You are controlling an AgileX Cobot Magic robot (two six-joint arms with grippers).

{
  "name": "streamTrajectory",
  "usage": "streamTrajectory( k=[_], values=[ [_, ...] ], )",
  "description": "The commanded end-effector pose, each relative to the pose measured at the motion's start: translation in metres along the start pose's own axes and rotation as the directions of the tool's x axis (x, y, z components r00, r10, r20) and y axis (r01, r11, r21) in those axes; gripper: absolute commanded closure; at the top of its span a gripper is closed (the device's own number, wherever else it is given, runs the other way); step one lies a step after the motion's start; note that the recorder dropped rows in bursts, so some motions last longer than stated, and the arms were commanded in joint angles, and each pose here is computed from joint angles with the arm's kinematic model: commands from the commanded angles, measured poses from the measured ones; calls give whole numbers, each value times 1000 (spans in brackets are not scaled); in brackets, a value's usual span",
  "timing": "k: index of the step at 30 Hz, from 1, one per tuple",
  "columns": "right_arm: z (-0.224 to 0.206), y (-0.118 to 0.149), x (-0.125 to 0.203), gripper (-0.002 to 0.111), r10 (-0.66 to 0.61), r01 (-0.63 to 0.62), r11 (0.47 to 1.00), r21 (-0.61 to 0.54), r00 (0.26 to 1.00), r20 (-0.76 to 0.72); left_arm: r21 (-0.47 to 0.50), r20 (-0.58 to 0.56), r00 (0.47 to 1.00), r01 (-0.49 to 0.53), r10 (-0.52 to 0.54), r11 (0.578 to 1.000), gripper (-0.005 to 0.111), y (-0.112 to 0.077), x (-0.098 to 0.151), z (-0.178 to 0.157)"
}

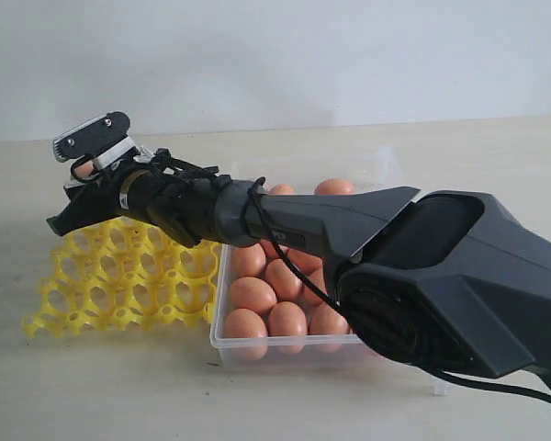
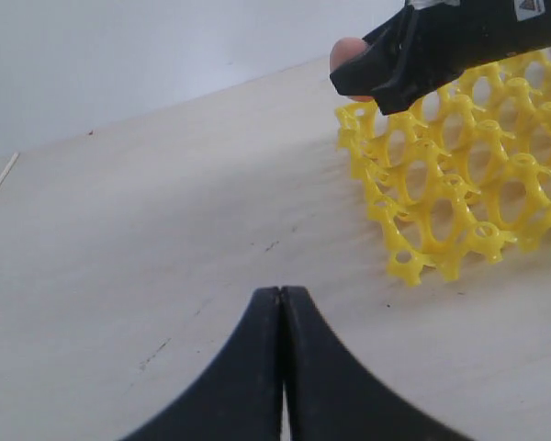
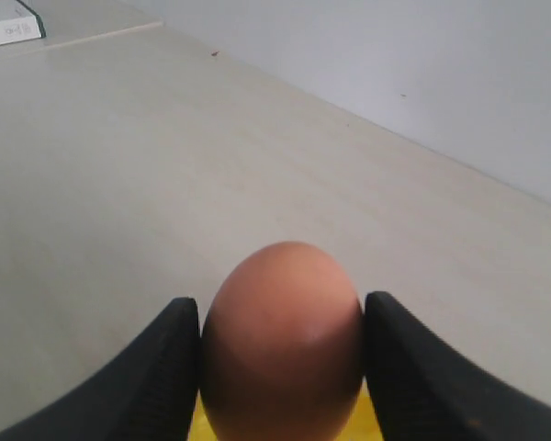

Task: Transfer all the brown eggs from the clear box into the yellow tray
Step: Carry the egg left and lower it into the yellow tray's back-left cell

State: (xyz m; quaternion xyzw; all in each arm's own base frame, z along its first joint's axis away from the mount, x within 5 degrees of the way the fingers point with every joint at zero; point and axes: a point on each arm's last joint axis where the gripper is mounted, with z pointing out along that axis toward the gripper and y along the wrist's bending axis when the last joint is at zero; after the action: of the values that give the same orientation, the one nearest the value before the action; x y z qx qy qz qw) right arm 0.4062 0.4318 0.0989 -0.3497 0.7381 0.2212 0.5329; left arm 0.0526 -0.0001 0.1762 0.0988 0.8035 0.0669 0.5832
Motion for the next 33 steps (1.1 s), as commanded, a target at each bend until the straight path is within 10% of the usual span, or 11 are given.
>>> streamTrajectory(
  k=[1,33],
  values=[
    [1,1,-2,105,0,0,1000,-5,1000,22,-1,15,1000,5,-5,1000,107,0,-2,-1],
    [1,7,4,43,56,-57,998,-2,997,-43,-1,15,1000,5,-5,1000,107,0,-2,-1]
  ],
)
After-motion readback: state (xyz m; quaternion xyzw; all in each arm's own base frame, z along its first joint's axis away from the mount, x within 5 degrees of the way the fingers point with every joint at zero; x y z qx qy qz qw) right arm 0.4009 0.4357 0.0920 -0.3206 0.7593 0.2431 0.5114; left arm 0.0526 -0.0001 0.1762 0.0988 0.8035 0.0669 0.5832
